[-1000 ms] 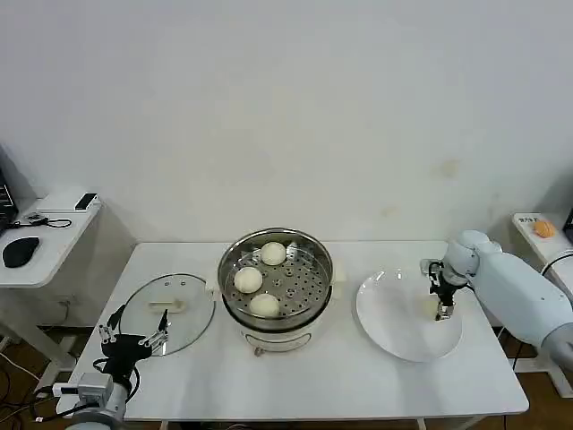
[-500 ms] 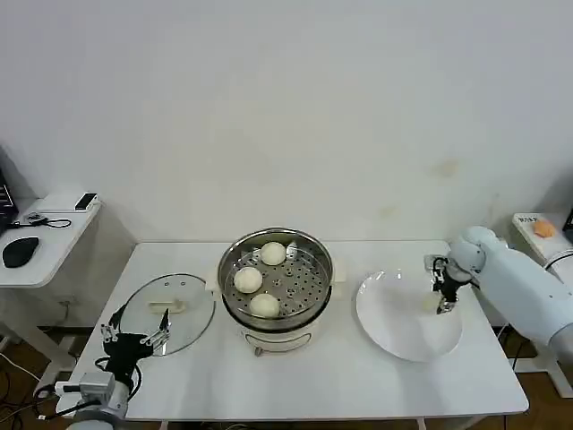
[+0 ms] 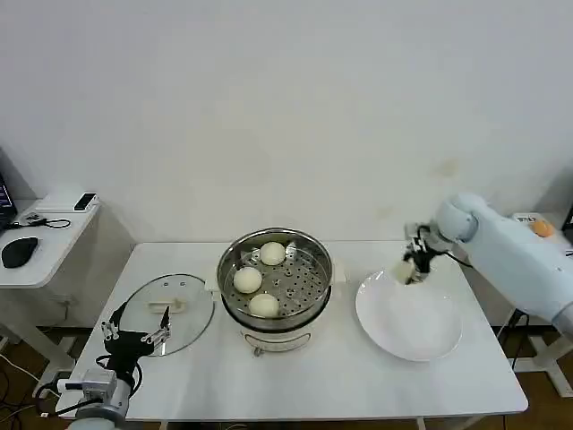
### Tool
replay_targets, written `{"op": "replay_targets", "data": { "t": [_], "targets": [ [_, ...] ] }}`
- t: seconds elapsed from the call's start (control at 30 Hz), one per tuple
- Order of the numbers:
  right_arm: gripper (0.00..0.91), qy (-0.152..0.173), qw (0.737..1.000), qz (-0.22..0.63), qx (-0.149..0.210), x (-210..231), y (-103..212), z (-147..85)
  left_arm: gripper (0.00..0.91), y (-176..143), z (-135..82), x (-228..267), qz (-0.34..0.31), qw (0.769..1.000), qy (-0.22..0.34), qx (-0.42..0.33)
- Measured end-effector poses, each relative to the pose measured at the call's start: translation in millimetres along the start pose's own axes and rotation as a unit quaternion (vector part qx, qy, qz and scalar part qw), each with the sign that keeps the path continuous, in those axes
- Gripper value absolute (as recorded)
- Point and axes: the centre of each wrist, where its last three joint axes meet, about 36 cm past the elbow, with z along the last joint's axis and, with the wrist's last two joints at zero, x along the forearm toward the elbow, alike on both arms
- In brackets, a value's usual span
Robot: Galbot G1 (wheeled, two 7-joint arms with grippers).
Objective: Take steamed baozi put them in steamer then cover it.
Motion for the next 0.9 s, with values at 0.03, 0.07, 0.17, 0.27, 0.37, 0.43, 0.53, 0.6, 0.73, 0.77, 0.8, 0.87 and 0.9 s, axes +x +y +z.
{"op": "replay_targets", "data": {
  "t": [0.03, 0.07, 0.17, 0.27, 0.37, 0.43, 0.53, 0.6, 0.73, 0.77, 0.8, 0.87, 0.9],
  "targets": [
    [0.665, -0.008, 1.0, 0.001, 0.003, 6, -4, -8, 0.907, 0, -1, 0, -0.001, 1.0, -0.001, -0.002],
    [0.665, -0.015, 1.0, 0.003, 0.004, 11, -8, -16, 0.907, 1, -1, 0, -0.001, 1.0, -0.002, -0.003],
    [0.665, -0.038, 0.999, 0.006, 0.011, 26, -18, -42, 0.907, 2, -3, -1, -0.003, 1.0, -0.006, -0.005],
    [0.665, -0.063, 0.998, 0.004, 0.015, 40, -27, -69, 0.907, 2, -6, -1, -0.005, 1.0, -0.01, -0.005],
    [0.665, -0.087, 0.996, -0.001, 0.018, 52, -34, -97, 0.907, 1, -8, 0, -0.003, 1.0, -0.013, -0.004],
    [0.665, -0.101, 0.995, -0.005, 0.02, 60, -39, -115, 0.907, -1, -9, 0, -0.001, 1.0, -0.014, -0.004],
    [0.665, -0.118, 0.993, -0.013, 0.027, 70, -42, -142, 0.907, -3, -11, 0, 0.0, 1.0, -0.018, -0.003],
    [0.665, -0.125, 0.991, -0.019, 0.031, 75, -44, -158, 0.907, -4, -12, 0, 0.0, 1.0, -0.019, -0.003],
    [0.665, -0.132, 0.99, -0.032, 0.043, 78, -43, -189, 0.907, -4, -15, 2, -0.001, 1.0, -0.023, -0.003],
    [0.665, -0.132, 0.989, -0.038, 0.046, 76, -42, -196, 0.907, -4, -16, 2, -0.002, 1.0, -0.024, -0.003],
    [0.665, -0.131, 0.989, -0.043, 0.049, 74, -40, -203, 0.907, -4, -16, 2, -0.003, 1.0, -0.025, -0.002],
    [0.665, -0.127, 0.989, -0.052, 0.055, 68, -37, -214, 0.907, -5, -18, 3, -0.004, 1.0, -0.027, -0.001],
    [0.665, -0.123, 0.989, -0.057, 0.057, 64, -36, -218, 0.907, -5, -19, 3, -0.004, 1.0, -0.029, 0.0]
  ]
}}
